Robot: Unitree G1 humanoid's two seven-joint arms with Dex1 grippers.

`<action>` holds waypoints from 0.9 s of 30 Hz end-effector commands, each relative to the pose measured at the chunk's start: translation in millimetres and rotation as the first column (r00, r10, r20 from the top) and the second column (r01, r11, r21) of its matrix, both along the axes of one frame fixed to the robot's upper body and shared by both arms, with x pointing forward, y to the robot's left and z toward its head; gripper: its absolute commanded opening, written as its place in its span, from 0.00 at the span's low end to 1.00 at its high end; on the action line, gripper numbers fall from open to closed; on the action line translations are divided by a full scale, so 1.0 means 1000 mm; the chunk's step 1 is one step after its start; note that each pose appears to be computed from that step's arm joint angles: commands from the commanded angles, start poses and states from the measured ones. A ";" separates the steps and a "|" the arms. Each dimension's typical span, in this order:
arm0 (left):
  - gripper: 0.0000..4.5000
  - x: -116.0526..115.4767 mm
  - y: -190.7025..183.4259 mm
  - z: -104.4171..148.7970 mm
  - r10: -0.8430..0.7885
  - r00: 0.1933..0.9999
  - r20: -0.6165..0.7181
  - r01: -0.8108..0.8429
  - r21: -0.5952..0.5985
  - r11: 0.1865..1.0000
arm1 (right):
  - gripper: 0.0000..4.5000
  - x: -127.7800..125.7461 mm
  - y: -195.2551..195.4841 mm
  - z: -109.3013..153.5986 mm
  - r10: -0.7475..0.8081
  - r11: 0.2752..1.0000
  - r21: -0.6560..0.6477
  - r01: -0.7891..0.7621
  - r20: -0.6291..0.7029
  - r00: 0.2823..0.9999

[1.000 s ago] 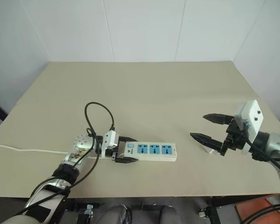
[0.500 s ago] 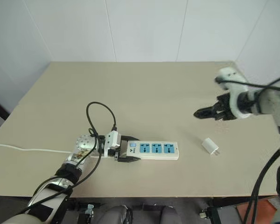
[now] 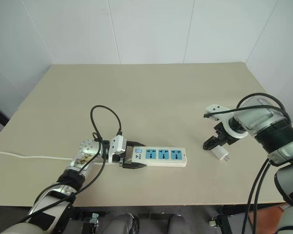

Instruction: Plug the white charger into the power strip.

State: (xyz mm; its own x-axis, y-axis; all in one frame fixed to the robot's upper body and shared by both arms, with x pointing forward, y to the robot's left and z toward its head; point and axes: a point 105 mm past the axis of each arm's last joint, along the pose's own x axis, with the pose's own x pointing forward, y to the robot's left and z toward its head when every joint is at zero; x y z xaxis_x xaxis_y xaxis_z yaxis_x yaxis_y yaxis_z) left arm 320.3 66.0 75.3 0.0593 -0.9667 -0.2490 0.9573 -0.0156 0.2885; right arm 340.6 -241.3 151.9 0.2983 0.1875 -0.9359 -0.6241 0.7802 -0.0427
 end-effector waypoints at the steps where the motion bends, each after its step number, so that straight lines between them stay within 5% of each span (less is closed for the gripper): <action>1: 0.75 -0.009 0.003 -0.027 0.002 0.998 -0.070 0.005 0.095 0.996 | 1.00 0.002 -0.004 -0.002 0.016 1.000 -0.024 -0.016 0.001 1.000; 19: 0.75 -0.013 0.006 -0.030 0.026 0.996 -0.079 -0.019 0.094 0.995 | 1.00 0.005 -0.011 -0.032 0.008 0.998 -0.068 -0.014 -0.085 0.996; 22: 0.75 -0.013 0.006 -0.030 0.029 0.996 -0.080 -0.021 0.096 0.995 | 0.88 0.002 -0.009 -0.035 0.020 0.997 -0.067 -0.026 -0.101 0.995; 27: 0.75 -0.013 0.009 -0.031 0.037 0.996 -0.080 -0.029 0.101 0.994 | 0.51 -0.004 -0.005 -0.041 0.045 0.997 -0.064 -0.053 -0.127 0.991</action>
State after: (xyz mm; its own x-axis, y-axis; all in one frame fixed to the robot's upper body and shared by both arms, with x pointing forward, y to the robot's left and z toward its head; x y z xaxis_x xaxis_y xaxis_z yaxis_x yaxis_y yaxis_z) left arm 317.1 69.7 73.2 0.0943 -0.9638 -0.2496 0.9586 0.0203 0.2840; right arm 344.2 -253.3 120.3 0.2225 0.0966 -0.9701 -0.6531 0.7535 -0.0748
